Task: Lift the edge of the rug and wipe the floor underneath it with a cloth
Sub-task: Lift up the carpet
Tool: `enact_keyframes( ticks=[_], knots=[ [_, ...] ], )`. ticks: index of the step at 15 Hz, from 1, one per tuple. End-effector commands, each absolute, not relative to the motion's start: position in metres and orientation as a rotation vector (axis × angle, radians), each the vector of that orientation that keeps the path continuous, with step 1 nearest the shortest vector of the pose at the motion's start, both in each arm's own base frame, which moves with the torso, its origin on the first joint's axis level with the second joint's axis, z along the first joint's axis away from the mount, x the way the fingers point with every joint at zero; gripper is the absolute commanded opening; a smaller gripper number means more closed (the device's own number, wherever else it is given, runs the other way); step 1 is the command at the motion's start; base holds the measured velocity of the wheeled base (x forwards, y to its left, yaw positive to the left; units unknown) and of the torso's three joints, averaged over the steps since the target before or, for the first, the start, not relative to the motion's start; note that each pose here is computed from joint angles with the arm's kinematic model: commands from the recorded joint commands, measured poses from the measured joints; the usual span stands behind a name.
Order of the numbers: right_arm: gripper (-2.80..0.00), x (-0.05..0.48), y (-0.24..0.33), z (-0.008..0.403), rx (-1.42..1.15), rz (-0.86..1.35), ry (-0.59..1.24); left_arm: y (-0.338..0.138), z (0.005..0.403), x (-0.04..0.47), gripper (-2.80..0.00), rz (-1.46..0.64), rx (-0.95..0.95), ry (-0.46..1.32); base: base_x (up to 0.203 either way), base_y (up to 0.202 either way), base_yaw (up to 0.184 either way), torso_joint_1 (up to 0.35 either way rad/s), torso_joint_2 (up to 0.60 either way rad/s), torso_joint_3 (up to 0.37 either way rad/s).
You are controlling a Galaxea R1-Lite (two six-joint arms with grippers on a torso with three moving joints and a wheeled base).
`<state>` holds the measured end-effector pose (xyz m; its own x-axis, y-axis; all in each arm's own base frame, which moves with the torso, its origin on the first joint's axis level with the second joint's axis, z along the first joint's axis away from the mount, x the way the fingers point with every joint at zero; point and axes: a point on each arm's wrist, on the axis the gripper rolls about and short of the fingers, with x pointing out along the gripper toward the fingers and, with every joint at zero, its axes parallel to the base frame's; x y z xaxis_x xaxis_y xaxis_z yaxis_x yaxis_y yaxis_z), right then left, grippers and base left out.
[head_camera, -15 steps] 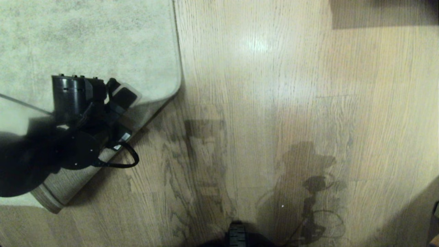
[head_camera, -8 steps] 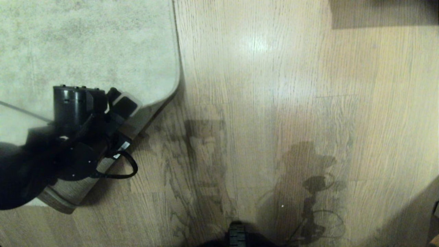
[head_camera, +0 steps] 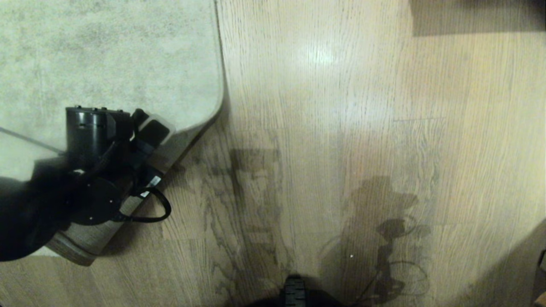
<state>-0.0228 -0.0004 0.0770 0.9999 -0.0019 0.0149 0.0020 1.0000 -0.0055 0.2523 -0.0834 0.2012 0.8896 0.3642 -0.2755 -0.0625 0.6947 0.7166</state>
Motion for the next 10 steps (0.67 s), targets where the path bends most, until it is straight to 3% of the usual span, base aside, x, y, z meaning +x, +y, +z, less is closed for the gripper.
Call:
enact_keyframes(
  ticks=[1,10],
  knots=[
    [-2.80,-0.0227,-0.0004,0.0771,-0.006,-0.002,-0.014,-0.0836,0.2007,0.2530,-2.80,0.250,0.775,0.422,0.000,0.000,0.000,0.000,0.00,0.000],
    [-2.80,-0.0227,-0.0004,0.0771,-0.006,-0.002,-0.014,-0.0843,0.2007,0.2523,-2.80,0.245,0.774,0.419,0.000,0.000,0.000,0.000,0.00,0.000]
  ],
)
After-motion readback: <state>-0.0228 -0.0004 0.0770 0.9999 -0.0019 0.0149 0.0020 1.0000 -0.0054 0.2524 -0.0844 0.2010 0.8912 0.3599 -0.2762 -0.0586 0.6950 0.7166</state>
